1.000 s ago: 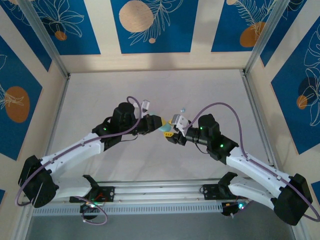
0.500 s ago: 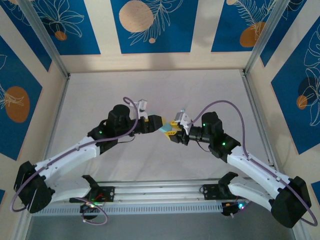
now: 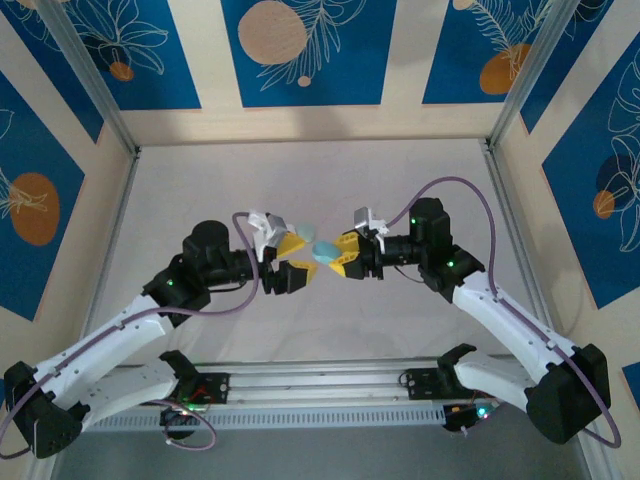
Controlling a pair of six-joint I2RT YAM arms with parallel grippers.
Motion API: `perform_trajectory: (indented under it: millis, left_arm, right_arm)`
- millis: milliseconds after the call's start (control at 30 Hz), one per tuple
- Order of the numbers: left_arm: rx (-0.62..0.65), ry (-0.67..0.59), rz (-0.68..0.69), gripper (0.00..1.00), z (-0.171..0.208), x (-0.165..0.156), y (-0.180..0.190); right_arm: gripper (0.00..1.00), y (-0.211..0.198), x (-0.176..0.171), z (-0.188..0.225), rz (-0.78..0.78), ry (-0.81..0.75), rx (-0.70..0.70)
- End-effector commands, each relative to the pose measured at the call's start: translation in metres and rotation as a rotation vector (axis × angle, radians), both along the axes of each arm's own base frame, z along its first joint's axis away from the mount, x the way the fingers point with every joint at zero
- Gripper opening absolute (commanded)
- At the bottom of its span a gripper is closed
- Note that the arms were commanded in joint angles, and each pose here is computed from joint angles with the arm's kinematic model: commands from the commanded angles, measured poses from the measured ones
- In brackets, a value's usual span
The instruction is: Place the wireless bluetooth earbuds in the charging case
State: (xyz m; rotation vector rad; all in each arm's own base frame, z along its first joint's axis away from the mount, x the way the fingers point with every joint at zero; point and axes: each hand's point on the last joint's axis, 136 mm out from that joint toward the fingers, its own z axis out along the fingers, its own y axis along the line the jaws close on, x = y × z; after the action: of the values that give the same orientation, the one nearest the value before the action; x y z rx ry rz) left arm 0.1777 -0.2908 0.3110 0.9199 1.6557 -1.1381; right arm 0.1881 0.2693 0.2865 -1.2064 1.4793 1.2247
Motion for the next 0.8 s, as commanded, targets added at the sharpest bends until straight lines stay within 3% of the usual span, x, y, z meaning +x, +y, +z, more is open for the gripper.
perform_trajectory:
  millis: [0, 767]
  left_arm:
    - [-0.001, -0.084, -0.093, 0.68, -0.001, -0.01, -0.005]
    - [-0.044, -0.052, -0.193, 0.42, 0.004, -0.009, -0.027]
  right_arm:
    - [0.28, 0.002, -0.011, 0.013, 0.075, 0.014, 0.018]
    - [0.28, 0.008, -0.013, 0.012, 0.081, -0.05, -0.003]
